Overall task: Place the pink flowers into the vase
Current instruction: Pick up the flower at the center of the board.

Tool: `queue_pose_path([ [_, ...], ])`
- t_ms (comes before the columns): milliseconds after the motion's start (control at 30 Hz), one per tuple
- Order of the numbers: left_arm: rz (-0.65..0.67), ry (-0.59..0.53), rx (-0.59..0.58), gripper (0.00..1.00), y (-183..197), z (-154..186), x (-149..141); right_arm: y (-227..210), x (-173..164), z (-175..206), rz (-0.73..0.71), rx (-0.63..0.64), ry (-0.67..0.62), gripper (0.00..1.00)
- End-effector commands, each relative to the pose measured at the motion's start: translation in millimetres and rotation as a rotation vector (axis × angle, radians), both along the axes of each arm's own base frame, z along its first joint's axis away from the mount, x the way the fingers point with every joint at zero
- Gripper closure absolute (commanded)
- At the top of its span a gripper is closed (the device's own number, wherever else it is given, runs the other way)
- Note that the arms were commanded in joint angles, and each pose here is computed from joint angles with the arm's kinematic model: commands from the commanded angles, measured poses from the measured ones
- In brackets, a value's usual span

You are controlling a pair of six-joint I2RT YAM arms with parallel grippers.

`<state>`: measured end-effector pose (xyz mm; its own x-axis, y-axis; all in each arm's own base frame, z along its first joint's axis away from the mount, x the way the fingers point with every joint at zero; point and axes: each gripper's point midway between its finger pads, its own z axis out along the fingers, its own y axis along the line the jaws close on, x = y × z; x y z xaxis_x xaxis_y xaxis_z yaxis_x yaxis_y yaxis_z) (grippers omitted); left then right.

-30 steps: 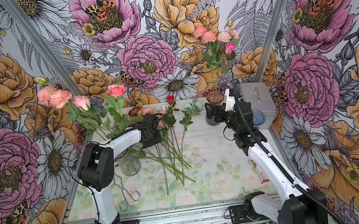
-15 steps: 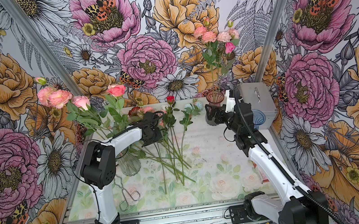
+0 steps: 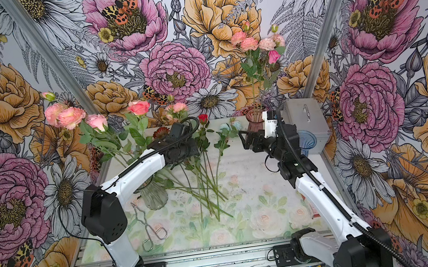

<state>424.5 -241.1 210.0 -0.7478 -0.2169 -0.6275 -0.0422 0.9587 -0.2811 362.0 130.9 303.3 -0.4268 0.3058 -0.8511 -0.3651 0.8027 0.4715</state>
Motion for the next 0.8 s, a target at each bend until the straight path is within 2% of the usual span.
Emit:
queue_pose_path([
  [0,0.045,-0.259,0.003,1.00,10.5,82.1,14.9,18.3,-16.1,5.3,0.108,0.013,-0.002,0.00],
  [200,-0.048,-0.605,-0.111,1.00,-12.1,172.3,22.2,54.4,-33.0,23.1,0.291,0.031,-0.032,0.01],
  [300,-0.069,-0.697,-0.199,1.00,-20.8,196.6,21.0,65.7,-36.8,36.1,0.327,0.025,-0.066,0.04],
  [467,-0.126,-0.720,-0.294,1.00,-41.3,210.2,20.1,87.5,-39.9,59.2,0.435,0.040,-0.102,0.14],
  [600,-0.226,-0.708,-0.384,1.00,-64.5,218.1,10.4,104.0,-38.6,63.0,0.502,0.028,-0.117,0.22],
  [767,-0.303,-0.699,-0.429,1.00,-79.6,224.2,-2.1,114.0,-35.0,67.9,0.516,-0.003,-0.151,0.30],
])
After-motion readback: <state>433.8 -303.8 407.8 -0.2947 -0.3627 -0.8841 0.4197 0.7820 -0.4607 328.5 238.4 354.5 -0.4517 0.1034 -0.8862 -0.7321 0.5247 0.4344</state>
